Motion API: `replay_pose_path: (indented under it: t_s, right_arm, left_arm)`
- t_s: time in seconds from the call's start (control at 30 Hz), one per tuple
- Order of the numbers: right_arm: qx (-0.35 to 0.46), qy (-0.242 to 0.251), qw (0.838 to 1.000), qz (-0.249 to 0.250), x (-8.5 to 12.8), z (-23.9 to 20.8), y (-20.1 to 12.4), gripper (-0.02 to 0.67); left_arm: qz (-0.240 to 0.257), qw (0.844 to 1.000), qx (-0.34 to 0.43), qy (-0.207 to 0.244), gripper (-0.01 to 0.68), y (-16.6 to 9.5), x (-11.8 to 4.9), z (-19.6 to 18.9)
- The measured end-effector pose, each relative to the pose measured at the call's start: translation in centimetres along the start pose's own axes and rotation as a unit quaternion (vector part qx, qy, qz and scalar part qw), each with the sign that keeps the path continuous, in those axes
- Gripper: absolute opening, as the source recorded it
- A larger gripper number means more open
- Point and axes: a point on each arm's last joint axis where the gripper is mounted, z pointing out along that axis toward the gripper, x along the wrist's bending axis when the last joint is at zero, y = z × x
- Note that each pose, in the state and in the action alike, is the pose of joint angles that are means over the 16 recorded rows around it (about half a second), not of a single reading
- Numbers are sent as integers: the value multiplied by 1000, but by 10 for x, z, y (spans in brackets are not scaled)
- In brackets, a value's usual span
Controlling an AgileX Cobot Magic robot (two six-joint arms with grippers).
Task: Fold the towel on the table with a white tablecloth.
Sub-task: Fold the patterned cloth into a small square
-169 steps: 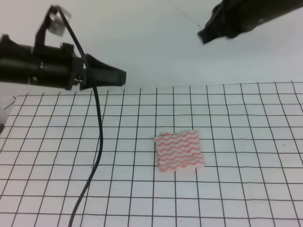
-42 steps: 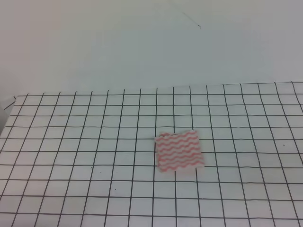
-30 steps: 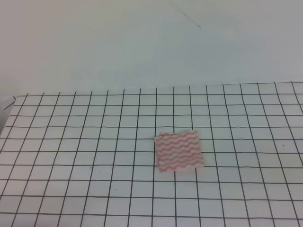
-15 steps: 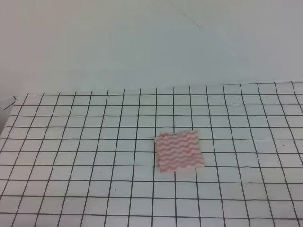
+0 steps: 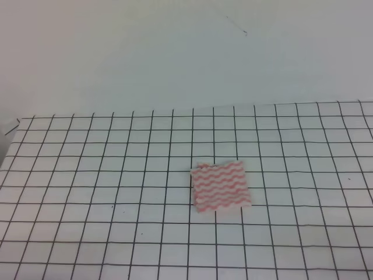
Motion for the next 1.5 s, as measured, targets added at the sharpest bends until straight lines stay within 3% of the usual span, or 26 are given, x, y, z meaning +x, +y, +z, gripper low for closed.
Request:
replay_pose_path:
  t_s: [1.5]
  right_arm:
    - [3, 1, 1000, 1, 0, 0, 0, -1]
  left_arm:
    - [-1, 1000, 1, 0, -1, 0, 0, 0]
